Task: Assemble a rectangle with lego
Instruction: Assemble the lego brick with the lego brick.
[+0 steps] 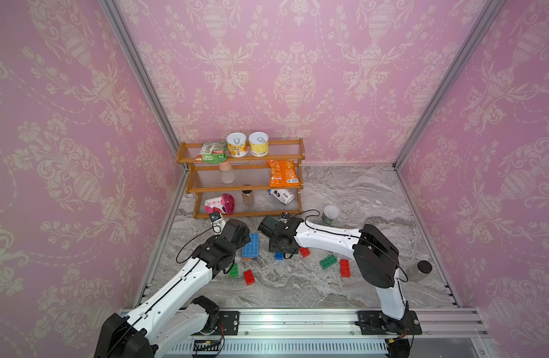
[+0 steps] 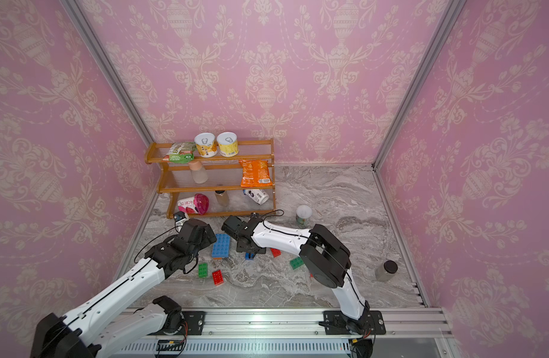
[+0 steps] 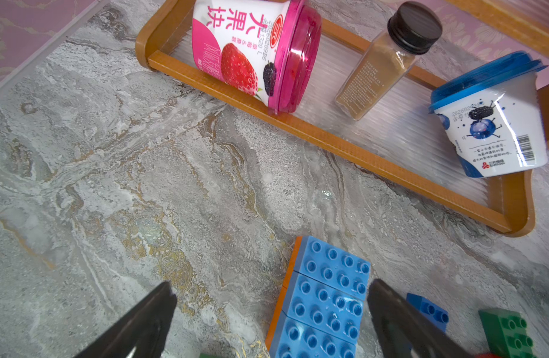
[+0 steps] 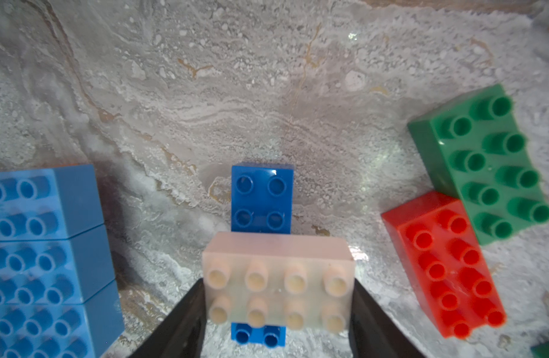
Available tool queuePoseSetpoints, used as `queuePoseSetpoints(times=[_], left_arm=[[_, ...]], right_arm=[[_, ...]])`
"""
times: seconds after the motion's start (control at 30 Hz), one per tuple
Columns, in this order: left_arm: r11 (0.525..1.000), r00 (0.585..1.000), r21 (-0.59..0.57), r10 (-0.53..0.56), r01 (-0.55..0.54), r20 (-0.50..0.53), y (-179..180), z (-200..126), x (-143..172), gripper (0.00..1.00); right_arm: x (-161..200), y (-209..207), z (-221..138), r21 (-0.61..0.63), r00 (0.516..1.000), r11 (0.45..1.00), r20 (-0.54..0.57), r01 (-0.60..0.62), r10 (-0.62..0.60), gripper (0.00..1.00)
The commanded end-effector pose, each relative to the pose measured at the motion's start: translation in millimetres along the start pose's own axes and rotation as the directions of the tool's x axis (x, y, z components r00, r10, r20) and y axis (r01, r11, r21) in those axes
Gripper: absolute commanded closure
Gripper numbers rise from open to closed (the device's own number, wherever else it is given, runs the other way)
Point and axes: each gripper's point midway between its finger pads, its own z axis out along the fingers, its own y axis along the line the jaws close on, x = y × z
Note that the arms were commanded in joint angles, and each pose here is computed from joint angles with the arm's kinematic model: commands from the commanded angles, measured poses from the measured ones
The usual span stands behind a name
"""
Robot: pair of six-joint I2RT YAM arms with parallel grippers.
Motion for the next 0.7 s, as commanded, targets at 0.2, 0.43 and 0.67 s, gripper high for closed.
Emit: queuePoseSetpoints(times=[0.2, 0.43, 0.67], left_arm=[[1.000, 1.000, 0.004, 0.014, -0.014, -0.013, -0.5, 1.5, 1.1, 0.01], [1.000, 1.000, 0.008, 0.017, -0.017, -0.023, -3.4, 3.4, 2.1, 0.01], [1.000, 1.000, 0.007, 0.021, -0.021, -0.023, -3.8, 3.5, 1.6, 0.01]], right_arm=[[28.4, -48.0, 19.5, 0.222, 0.991, 0.975, -0.133, 0.022, 0.007, 1.00], [24.6, -51.1, 18.9, 0.221, 0.993, 0.975, -0.119, 0.000, 0.027, 1.00], [30.5, -53.1, 28.3, 0.218, 0.987, 0.976, -0.158, -0.007, 0.042, 1.00]])
